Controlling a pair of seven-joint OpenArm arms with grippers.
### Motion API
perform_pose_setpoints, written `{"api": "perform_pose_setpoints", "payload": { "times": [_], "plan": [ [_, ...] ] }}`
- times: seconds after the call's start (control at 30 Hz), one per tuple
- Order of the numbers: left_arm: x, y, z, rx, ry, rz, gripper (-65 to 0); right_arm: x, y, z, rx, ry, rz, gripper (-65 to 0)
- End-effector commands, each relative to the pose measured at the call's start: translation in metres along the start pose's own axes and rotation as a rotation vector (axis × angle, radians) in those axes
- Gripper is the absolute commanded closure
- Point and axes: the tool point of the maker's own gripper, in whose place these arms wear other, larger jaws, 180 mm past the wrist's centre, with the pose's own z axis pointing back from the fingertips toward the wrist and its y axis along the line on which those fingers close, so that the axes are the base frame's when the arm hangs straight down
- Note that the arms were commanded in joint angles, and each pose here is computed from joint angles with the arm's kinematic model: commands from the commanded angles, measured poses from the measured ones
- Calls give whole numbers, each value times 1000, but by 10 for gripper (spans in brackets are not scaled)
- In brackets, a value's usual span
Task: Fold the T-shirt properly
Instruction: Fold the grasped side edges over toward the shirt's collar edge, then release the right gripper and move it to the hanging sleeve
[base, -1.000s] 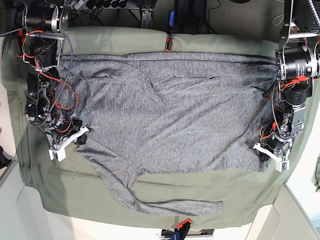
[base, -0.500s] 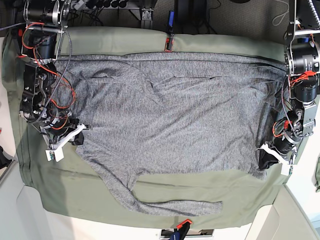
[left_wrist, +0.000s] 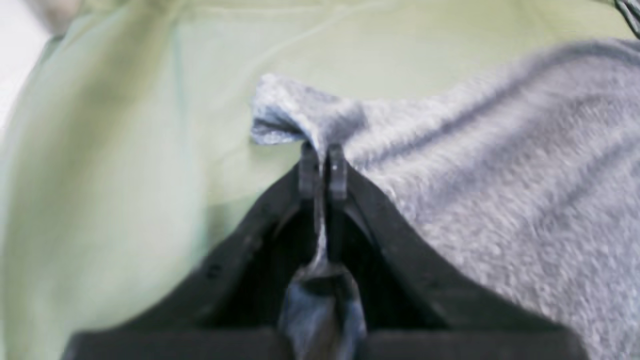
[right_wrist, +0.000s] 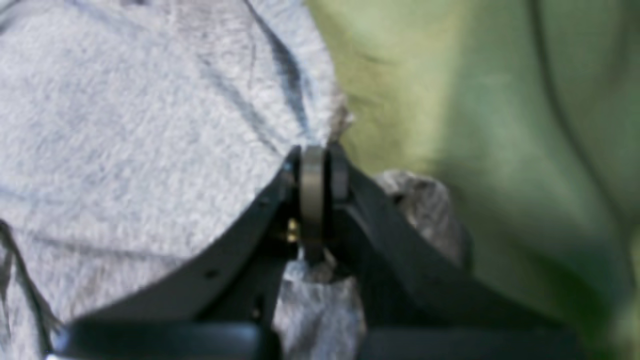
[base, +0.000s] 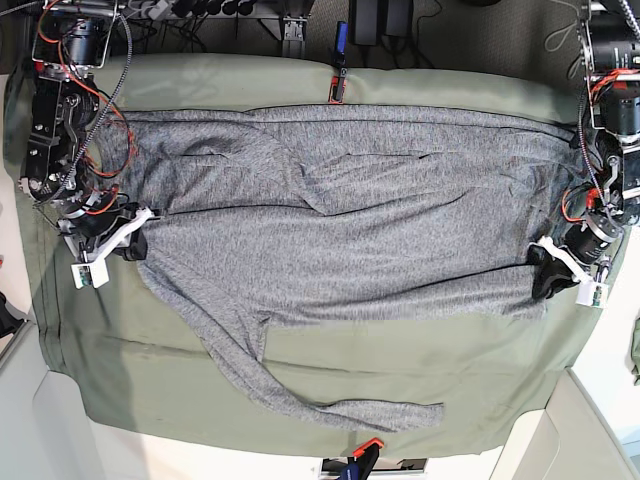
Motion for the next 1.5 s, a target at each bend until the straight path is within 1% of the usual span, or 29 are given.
{"api": "perform_pose_setpoints", "payload": {
  "times": [0.0,0.1,0.23,0.33,0.47,0.57,0.7,1.0,1.23,1.27,1.3,1.33,1.37,1.4,1.43,1.47],
  "plan": [
    [27,13,8,16,-64,-12,0,16,-10,7,-20,-48,14,0],
    [23,15,18,27,-59,-9,0,11,-16,15,-21,-52,-7,0],
    [19,11,26,22,-63,-8,0,11,-18,25,2,-76,-24,0],
    [11,11,33,25,-52,-11,0,7,-19,34,17,-74,-49,0],
    [4,11,45,34,-36,-20,0,4,-23,45,31,-94,-81,0],
    [3,14,56,47,-38,-28,0,0,-27,49,27,-84,-107,0],
    [-3,13,72,55,-30,-46,0,-10,-26,55,46,-75,-149,0],
    [-27,5,87,44,22,-46,0,-40,-20,62,58,-22,-156,0],
    [-32,2,87,42,30,-39,0,-41,-20,62,55,-20,-160,0],
    [-32,2,87,42,30,-39,0,-40,-20,62,55,-22,-160,-8],
    [-32,2,87,42,30,-39,0,-39,-20,62,55,-30,-161,-82],
    [-32,2,87,42,30,-39,-26,-37,-20,62,54,-41,-163,-154],
    [-32,3,87,42,30,-40,-59,-35,-21,62,51,-55,-168,-213],
    [-32,2,87,42,30,-39,-89,-32,-21,62,48,-72,-171,-253],
    [-32,2,87,42,30,-39,-114,-28,-21,61,50,-88,-173,-276],
    [-32,2,87,42,30,-39,-128,-24,-21,62,53,-104,-176,-280]
  ]
}}
